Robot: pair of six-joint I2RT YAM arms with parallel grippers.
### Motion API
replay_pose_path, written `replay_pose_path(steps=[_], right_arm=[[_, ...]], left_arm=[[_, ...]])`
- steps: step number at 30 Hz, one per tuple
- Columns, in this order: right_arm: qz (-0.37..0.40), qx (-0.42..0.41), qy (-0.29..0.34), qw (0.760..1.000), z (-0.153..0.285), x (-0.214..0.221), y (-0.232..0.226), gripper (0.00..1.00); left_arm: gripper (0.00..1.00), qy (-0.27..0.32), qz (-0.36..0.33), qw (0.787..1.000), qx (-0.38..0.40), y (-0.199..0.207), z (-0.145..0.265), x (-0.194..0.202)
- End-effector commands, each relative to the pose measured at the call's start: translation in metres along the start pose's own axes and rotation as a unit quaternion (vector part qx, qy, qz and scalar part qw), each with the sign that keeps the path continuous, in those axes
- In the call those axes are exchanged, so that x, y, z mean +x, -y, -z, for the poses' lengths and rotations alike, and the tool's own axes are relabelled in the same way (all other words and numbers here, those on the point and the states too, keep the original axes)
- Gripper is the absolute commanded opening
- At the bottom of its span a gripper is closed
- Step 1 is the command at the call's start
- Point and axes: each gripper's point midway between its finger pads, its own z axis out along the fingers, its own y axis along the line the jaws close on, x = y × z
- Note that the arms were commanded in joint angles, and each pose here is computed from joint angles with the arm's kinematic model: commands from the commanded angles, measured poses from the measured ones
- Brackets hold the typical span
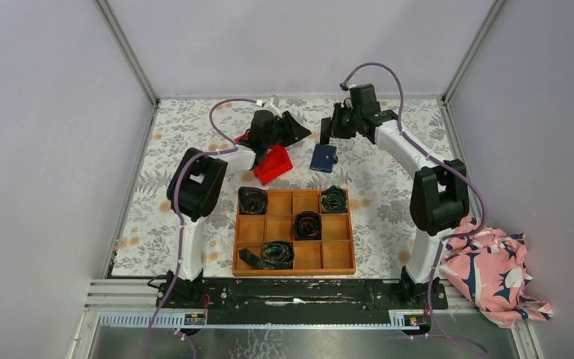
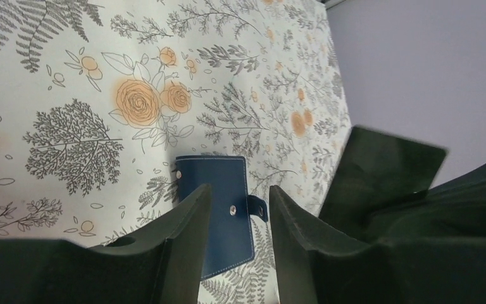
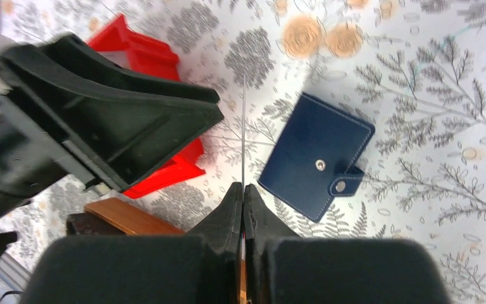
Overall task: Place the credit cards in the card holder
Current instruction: Insert the credit card into the card holder.
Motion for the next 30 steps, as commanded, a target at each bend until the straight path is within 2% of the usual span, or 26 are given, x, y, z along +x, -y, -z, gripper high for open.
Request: replay_pose_path(steps=[1, 10, 19, 30], right_arm=[[0.013, 0.055, -0.066, 0.996, -0.005, 0.026, 0.011, 0.00], [0.016, 0.095, -0.120, 0.988, -0.018, 0.051, 0.027, 0.00], [0.020, 0.134, -0.156, 0.978, -0.022, 0.064, 0.048, 0.00], [0.004, 0.166, -0.159, 0.973, -0.016, 0.061, 0.075, 0.00]], left_arm=[[0.45, -0.008, -0.056, 0.996, -0.064, -0.014, -0.010, 0.003], [0.30, -0.039, -0.081, 0.989, -0.114, -0.026, -0.023, 0.020], [0.28, -0.063, -0.107, 0.982, -0.145, -0.032, -0.036, 0.037], [0.27, -0.086, -0.108, 0.978, -0.153, -0.041, -0.042, 0.052]])
